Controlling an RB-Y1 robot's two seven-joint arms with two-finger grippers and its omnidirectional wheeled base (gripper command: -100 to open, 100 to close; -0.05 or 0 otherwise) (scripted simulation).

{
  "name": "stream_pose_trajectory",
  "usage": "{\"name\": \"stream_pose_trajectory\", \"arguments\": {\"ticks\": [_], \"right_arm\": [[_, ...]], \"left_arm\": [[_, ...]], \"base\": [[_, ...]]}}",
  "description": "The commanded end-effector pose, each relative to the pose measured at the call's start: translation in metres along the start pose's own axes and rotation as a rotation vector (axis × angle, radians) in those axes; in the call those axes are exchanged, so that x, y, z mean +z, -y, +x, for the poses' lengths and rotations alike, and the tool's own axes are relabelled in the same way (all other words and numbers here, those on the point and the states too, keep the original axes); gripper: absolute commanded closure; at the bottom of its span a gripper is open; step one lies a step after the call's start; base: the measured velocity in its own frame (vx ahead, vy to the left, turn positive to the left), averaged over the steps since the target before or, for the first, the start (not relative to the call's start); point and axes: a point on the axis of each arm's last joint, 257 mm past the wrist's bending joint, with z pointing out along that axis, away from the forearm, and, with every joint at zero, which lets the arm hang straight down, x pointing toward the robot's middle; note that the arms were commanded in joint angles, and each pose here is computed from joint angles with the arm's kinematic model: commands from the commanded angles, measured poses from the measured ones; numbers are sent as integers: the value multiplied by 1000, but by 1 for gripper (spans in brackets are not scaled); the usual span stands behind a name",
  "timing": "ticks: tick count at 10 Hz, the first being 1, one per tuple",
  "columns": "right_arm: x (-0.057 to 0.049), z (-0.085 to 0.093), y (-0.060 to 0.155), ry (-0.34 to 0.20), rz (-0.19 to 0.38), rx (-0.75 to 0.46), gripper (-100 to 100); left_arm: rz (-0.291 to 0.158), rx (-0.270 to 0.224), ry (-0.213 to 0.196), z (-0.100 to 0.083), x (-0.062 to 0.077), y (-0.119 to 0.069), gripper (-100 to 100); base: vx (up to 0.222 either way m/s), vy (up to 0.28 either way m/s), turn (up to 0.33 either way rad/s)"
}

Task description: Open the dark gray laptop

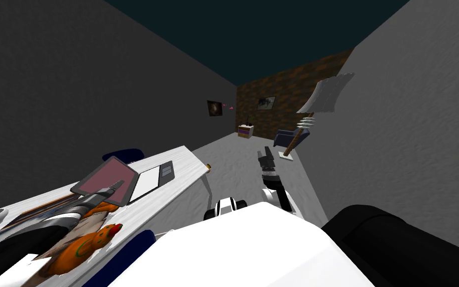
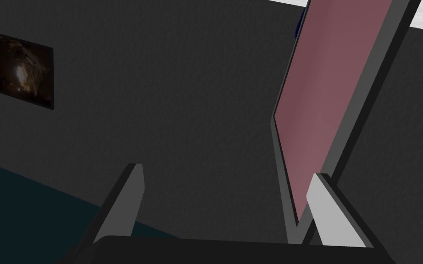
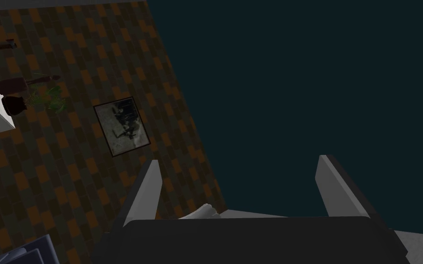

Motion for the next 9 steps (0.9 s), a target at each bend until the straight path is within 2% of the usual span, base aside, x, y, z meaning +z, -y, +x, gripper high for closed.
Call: {"name": "stream_pose_trajectory", "arguments": {"ticks": [1, 9], "right_arm": [[0, 0, 0, 0, 0, 0, 0], [0, 0, 0, 0, 0, 0, 0]], "left_arm": [[0, 25, -10, -13, 0, -5, -100], [8, 94, -51, -46, 2, -7, -100]], "base": [[-15, 31, 9], [-15, 37, 9]]}}
